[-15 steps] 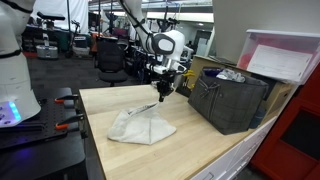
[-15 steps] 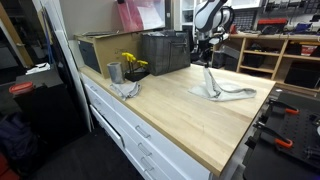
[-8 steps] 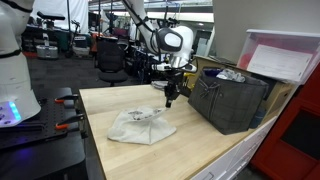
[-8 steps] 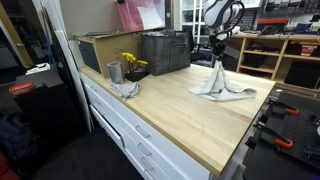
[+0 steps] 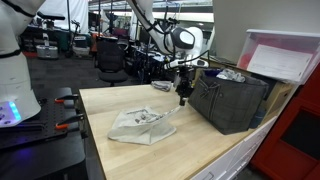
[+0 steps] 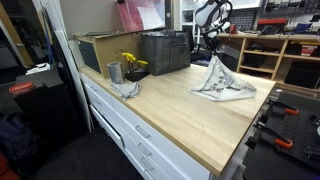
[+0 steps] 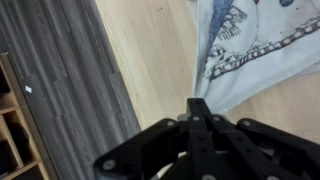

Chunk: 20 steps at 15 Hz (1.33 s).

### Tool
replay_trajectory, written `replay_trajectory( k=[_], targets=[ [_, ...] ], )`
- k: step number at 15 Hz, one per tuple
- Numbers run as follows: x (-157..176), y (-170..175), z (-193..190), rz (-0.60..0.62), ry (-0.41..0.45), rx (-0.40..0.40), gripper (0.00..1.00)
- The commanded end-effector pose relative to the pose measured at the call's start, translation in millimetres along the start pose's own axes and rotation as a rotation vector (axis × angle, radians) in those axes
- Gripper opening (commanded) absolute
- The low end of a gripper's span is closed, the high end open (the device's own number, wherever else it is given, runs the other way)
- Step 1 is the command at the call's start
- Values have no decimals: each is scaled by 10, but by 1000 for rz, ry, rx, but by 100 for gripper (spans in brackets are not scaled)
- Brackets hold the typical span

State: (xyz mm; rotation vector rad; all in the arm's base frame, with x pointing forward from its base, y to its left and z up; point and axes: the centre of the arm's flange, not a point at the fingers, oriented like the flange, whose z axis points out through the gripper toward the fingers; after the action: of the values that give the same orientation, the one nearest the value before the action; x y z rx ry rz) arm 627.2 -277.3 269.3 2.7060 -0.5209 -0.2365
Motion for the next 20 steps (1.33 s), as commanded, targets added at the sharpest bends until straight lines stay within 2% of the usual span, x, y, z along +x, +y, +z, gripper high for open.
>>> replay_trajectory(
  k=[1, 6, 10, 14, 20],
  targets=[
    [508, 135, -4, 65, 38, -96, 0],
    [858, 352, 41, 230, 114, -220, 0],
    [998, 512, 117, 322, 126, -307, 0],
    [876, 660, 287, 467, 42, -347, 0],
    [169, 717, 753, 679, -187, -397, 0]
  ],
)
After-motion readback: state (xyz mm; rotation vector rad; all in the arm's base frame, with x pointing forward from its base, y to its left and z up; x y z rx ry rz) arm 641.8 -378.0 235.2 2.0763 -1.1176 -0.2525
